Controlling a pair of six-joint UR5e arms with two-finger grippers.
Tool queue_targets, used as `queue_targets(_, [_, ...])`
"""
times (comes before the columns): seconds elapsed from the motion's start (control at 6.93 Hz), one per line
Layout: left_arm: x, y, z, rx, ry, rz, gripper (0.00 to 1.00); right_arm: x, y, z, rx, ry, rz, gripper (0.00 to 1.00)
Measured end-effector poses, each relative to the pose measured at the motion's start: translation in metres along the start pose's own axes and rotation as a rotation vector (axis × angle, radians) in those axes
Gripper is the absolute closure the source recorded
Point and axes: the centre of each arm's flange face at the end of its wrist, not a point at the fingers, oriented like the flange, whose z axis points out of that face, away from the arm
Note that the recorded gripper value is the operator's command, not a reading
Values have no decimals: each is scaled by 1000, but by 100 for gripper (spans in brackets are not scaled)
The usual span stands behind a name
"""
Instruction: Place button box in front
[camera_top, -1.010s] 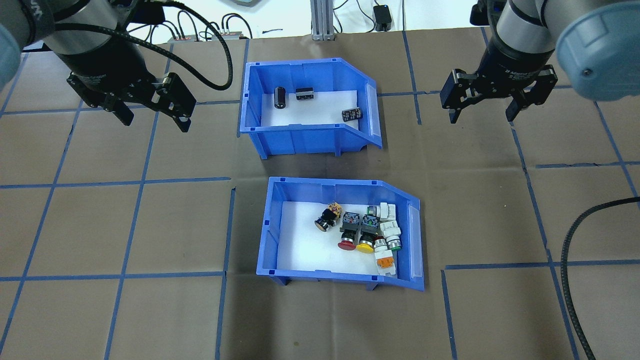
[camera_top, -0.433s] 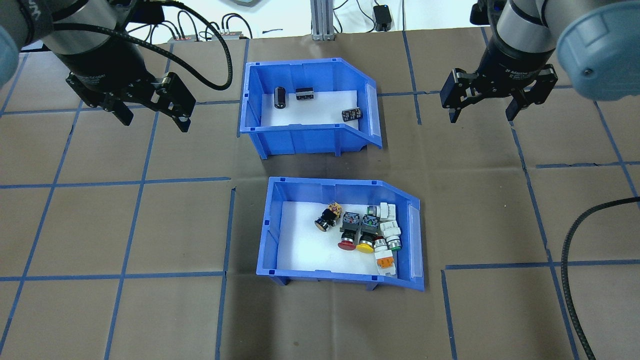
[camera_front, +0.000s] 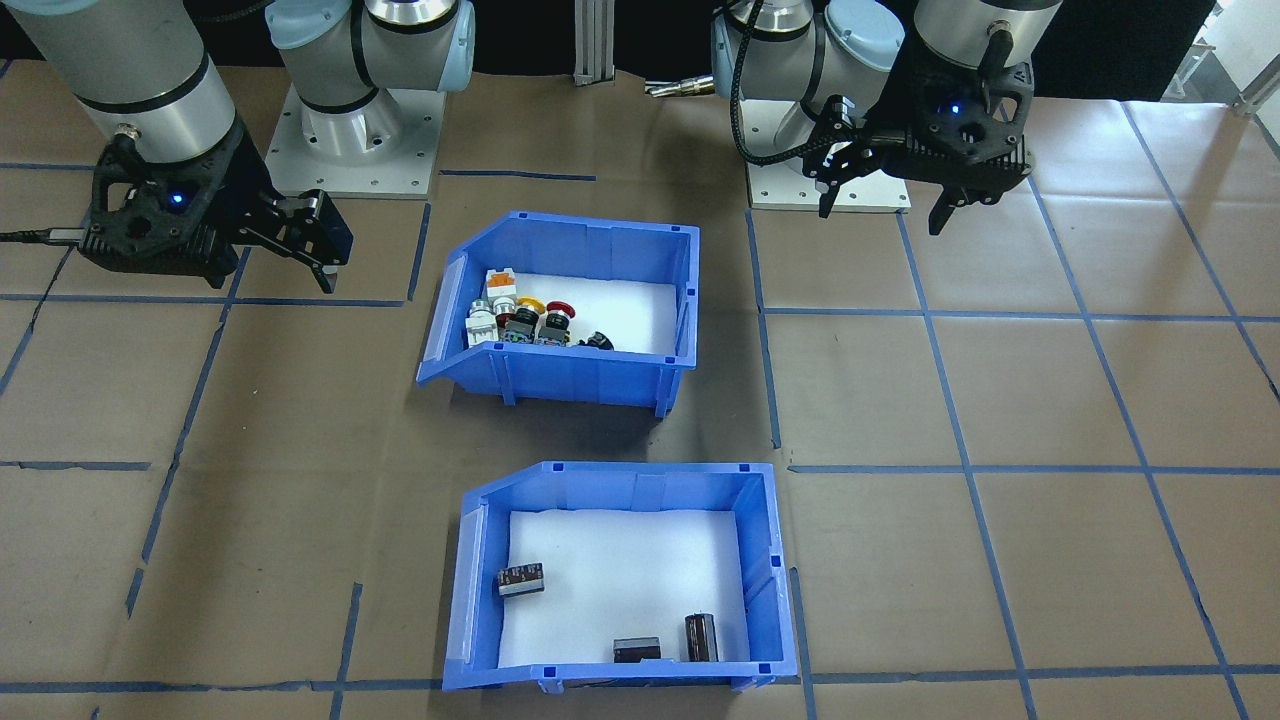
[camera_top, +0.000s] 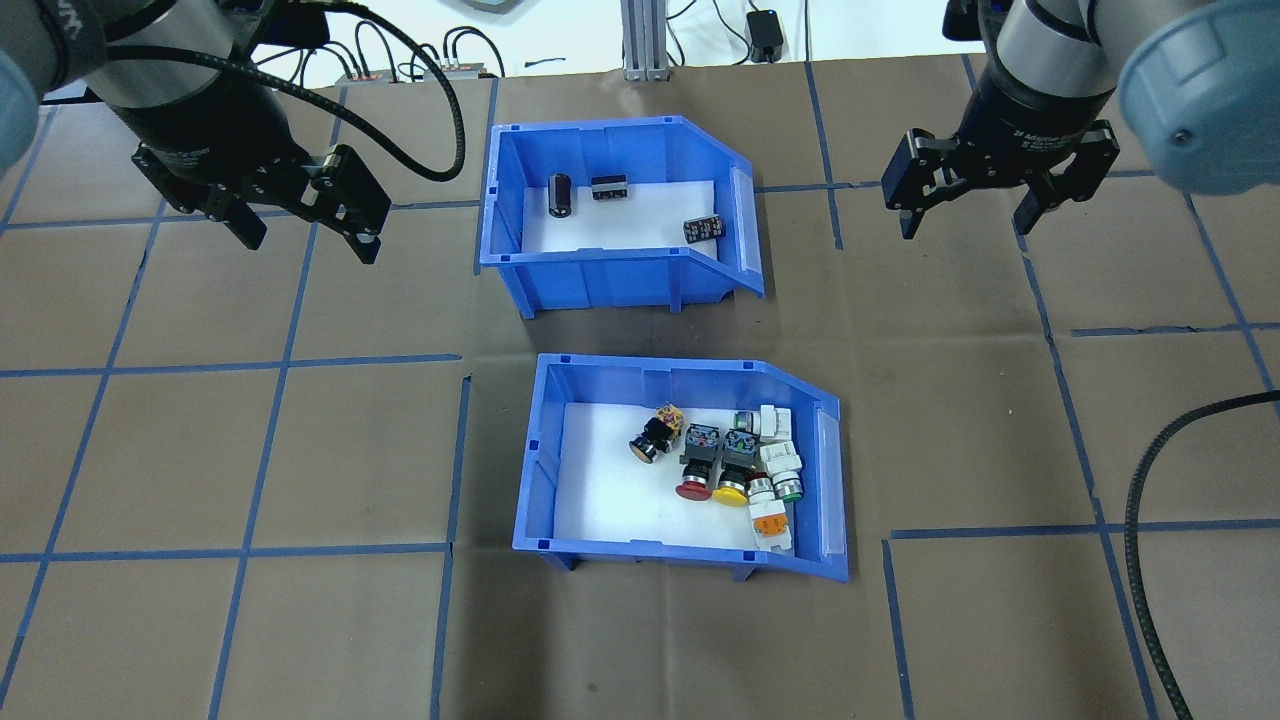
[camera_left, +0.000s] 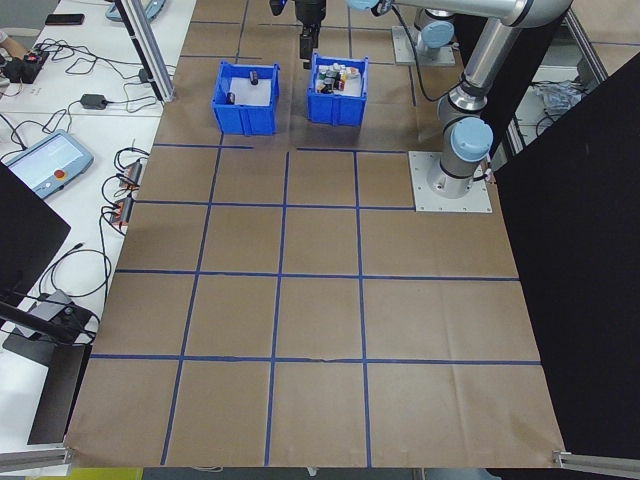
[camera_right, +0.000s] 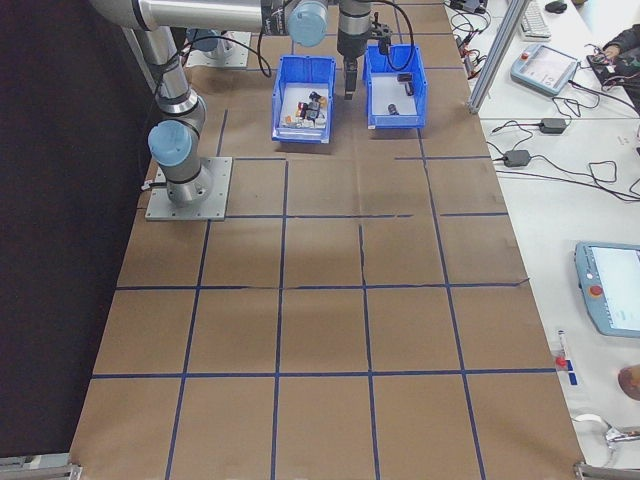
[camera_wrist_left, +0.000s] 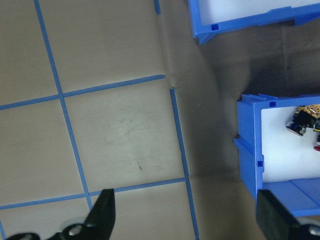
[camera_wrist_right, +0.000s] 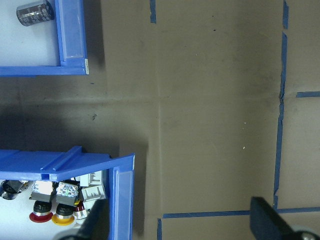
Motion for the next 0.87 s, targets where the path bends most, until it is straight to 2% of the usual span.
queue_targets(0.29, [-1,-4,4,-2,-8,0,1,0,-1,-2,6,-2,-91,0])
queue_targets(0.43, [-2,-9,5,13,-17,-21,0,0,-5,-2,12,-1,-152,0])
queue_targets(0.72, [-1,-5,13,26,-18,-181,0,-2,-30,-4,28,-19,-251,0])
queue_targets(0.87, [1,0,24,10,-17,-311,0,-5,-49,-5,35,-34,-337,0])
